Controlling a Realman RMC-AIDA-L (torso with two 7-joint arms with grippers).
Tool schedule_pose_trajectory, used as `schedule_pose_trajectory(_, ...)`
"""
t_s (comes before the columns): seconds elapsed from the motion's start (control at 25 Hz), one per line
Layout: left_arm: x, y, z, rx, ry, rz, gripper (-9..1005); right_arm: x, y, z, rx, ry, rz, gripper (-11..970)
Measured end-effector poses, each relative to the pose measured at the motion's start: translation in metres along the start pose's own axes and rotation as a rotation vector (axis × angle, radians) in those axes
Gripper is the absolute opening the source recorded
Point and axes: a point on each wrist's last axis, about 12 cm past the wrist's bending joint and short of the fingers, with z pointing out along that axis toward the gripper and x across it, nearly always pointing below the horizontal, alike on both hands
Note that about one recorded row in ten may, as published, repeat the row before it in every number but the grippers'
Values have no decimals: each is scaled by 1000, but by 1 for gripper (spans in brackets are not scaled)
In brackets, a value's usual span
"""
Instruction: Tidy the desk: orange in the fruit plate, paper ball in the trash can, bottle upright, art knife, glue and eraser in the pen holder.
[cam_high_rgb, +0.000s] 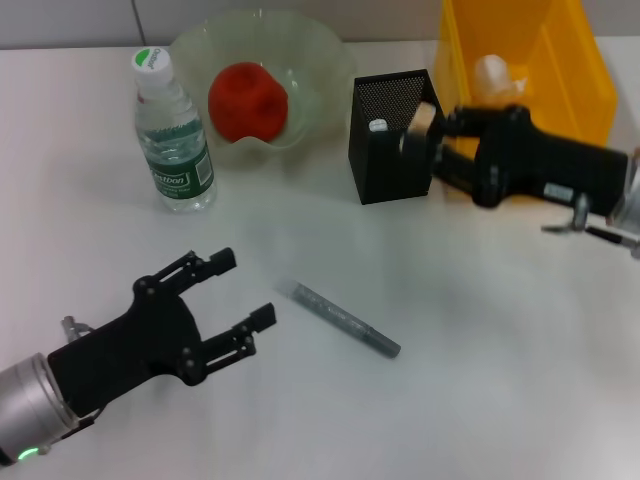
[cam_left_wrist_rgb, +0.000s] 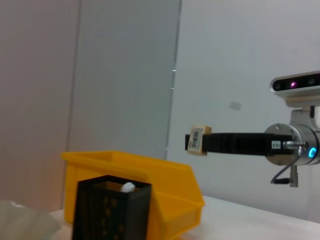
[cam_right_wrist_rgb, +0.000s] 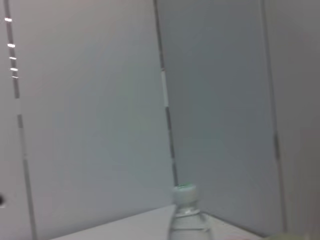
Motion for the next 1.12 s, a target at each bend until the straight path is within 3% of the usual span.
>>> schedule_pose_trajectory(0.4, 4, 0, -8, -47, 6, 2, 785, -14, -32, 20, 153, 45, 6, 336)
schedule_pose_trajectory(0.52, 6, 1, -17, -102, -2, 0, 785, -16, -41, 24, 211, 67, 30, 338)
schedule_pose_trajectory(0.72, 8, -1, -27, -158, -6, 16, 785, -18, -47, 27, 240, 80, 33, 342)
schedule_pose_trajectory(1.12, 10, -2, -32, -172, 2, 13, 784, -19, -49, 33, 240, 105, 30, 348)
